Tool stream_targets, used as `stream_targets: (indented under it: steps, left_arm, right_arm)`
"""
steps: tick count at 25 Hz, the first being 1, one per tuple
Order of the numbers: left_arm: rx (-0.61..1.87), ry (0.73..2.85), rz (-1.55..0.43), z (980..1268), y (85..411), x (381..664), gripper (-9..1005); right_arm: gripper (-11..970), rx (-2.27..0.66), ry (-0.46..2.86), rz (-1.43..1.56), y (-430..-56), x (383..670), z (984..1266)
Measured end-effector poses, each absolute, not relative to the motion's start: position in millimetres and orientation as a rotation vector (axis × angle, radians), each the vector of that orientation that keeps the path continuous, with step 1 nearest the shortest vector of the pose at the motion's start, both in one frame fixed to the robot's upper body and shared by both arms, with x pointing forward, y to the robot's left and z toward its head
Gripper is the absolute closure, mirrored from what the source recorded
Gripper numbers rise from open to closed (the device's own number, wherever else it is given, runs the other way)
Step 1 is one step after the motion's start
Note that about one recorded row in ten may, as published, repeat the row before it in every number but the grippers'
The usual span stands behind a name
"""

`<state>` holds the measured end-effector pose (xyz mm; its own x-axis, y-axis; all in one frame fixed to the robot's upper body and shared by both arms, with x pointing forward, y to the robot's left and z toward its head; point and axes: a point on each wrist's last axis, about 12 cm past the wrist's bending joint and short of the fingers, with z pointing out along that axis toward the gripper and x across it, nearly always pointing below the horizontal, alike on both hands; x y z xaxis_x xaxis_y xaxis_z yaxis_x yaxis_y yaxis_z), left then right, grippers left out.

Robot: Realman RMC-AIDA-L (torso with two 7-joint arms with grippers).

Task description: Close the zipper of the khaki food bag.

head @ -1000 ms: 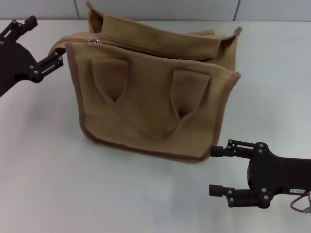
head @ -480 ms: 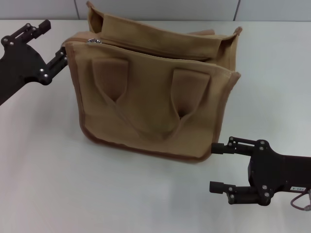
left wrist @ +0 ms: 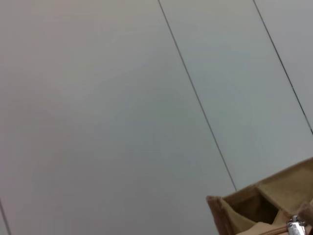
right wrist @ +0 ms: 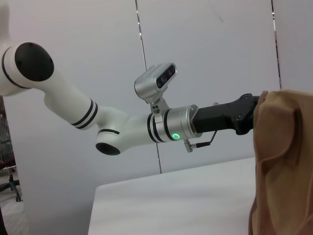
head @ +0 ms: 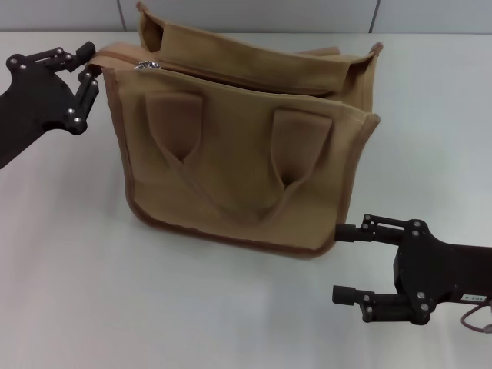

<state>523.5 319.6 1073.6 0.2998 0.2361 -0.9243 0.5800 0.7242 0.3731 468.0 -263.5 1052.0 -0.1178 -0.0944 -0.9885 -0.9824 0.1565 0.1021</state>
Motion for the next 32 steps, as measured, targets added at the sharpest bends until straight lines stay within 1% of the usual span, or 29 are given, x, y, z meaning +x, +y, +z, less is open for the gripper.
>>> stream_targets:
  steps: [5, 9, 11, 12, 14, 15, 16, 17, 18, 19, 20, 21, 22, 24, 25, 30, 32]
  left_arm:
    - [0.775, 1.26, -0.286, 1076.5, 317.2, 524.1, 881]
    - [0.775, 1.248, -0.292, 1078.1, 316.5, 524.0, 956]
    - [0.772, 1.243, -0.295, 1078.7, 316.6, 523.7, 966]
    - [0.762, 1.245, -0.306, 1079.5, 316.5, 524.2, 972]
    - [0.757, 1.246, -0.311, 1079.8, 316.5, 524.5, 982]
    - [0.743, 1.248, -0.323, 1080.8, 316.4, 525.4, 982]
    - [0.736, 1.246, -0.327, 1081.6, 316.3, 525.9, 982]
    - [0.733, 1.244, -0.327, 1082.0, 316.5, 526.1, 981]
    - [0.727, 1.242, -0.333, 1082.7, 316.2, 526.2, 981]
    - [0.727, 1.242, -0.333, 1082.7, 316.2, 526.2, 981]
    - [0.714, 1.24, -0.35, 1084.0, 316.0, 526.5, 980]
    - [0.714, 1.24, -0.35, 1084.0, 316.0, 526.5, 980]
    - [0.707, 1.239, -0.356, 1084.5, 316.0, 526.6, 980]
    - [0.685, 1.232, -0.372, 1086.8, 315.9, 527.4, 979]
    - [0.685, 1.232, -0.372, 1086.8, 315.9, 527.4, 978]
    - [0.68, 1.227, -0.391, 1087.8, 314.1, 527.7, 977]
    - [0.678, 1.224, -0.4, 1088.5, 313.5, 527.8, 976]
  right_arm:
    - [184, -1.102, 1.405, 1.134, -264.5, 468.0, 1056.1]
    - [184, -1.052, 1.338, 1.174, -267.7, 466.8, 1066.6]
    - [184, -1.0, 1.273, 1.227, -272.7, 466.5, 1078.9]
    - [184, -0.946, 1.22, 1.289, -277.4, 469.6, 1092.6]
    - [183, -0.893, 1.186, 1.359, -280.7, 476.1, 1106.4]
    - [183, -0.865, 1.181, 1.4, -281.1, 481.2, 1113.2]
    - [183, -0.836, 1.188, 1.479, -278.2, 495.7, 1127.6]
    - [183, -0.828, 1.203, 1.516, -275.4, 502.6, 1133.4]
    - [183, -0.831, 1.254, 1.587, -265.1, 520.6, 1146.9]
    - [183, -0.831, 1.254, 1.587, -265.1, 520.6, 1146.9]
    - [183, -0.827, 1.32, 1.64, -252.6, 538.5, 1158.7]
    - [183, -0.827, 1.32, 1.64, -252.6, 538.5, 1158.7]
    - [183, -0.818, 1.353, 1.653, -247.4, 546.0, 1162.6]
    - [183, -0.783, 1.461, 1.675, -225.5, 573.0, 1176.7]
    - [183, -0.783, 1.461, 1.675, -225.5, 573.0, 1176.7]
    - [183, -0.768, 1.585, 1.685, -192.7, 595.1, 1185.9]
    - [183, -0.769, 1.606, 1.682, -187.4, 597.8, 1186.6]
